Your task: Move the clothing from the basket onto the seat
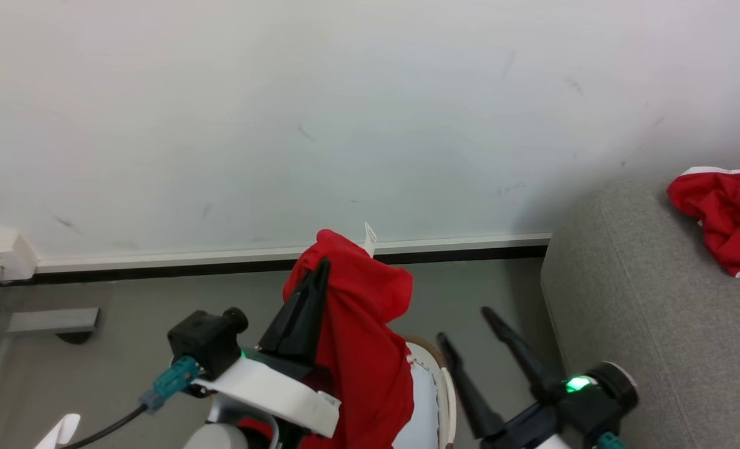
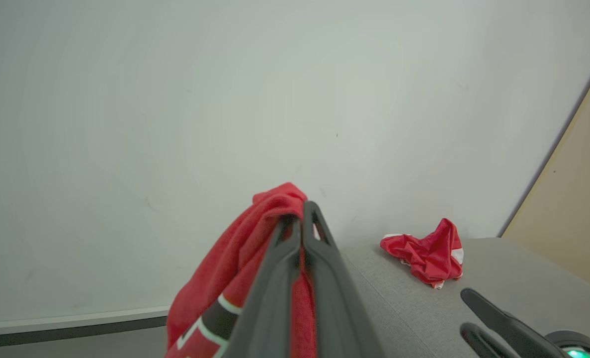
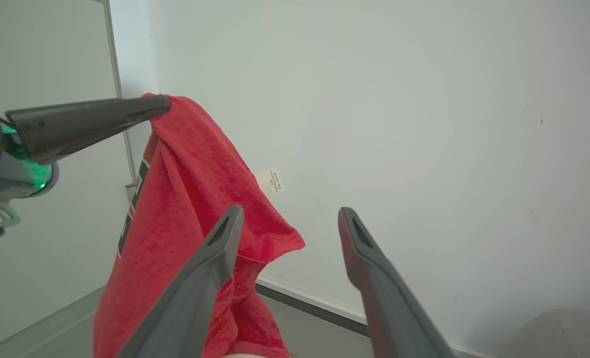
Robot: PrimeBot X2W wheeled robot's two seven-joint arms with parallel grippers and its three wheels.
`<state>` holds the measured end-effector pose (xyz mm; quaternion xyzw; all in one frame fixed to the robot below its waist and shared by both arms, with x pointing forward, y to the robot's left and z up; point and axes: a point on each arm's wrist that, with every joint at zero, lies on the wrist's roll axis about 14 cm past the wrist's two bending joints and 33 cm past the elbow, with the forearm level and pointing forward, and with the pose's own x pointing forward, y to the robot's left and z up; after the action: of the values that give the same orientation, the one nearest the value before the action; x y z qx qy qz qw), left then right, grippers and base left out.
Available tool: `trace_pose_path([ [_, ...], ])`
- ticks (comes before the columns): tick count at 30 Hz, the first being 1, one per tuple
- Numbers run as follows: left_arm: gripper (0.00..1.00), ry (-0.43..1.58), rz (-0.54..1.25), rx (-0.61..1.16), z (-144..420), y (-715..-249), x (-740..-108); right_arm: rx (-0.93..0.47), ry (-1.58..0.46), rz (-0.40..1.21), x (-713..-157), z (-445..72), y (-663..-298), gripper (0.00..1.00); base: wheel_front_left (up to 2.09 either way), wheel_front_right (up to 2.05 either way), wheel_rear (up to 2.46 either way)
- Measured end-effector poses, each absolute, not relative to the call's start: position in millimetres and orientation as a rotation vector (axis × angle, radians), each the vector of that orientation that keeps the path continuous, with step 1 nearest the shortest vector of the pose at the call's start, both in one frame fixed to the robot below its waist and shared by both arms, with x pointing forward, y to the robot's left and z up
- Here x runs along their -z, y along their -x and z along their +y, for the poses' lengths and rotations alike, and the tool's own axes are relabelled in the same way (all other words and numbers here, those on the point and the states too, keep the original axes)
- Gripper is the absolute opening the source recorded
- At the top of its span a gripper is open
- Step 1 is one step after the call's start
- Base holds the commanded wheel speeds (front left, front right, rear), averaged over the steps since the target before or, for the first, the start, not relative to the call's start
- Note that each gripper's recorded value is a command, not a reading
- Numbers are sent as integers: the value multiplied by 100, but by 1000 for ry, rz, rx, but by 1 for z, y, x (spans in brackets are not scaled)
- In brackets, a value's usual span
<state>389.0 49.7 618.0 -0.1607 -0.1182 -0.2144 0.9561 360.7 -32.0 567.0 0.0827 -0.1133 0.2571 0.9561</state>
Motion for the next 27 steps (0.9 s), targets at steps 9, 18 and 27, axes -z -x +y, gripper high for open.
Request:
trace_pose_path([
  [9, 0, 327, -248, 488, 34, -376, -627, -685, -132, -300, -592, 13, -348, 100, 0, 0, 0],
  [18, 0, 340, -242, 592, 4, -361, -631, -663, -70, -293, -589, 7, -364, 100, 0, 0, 0],
  [27, 0, 352, -251, 716, -21, -334, -643, -639, -94, -212, -567, 1, -368, 49, 0, 0, 0],
])
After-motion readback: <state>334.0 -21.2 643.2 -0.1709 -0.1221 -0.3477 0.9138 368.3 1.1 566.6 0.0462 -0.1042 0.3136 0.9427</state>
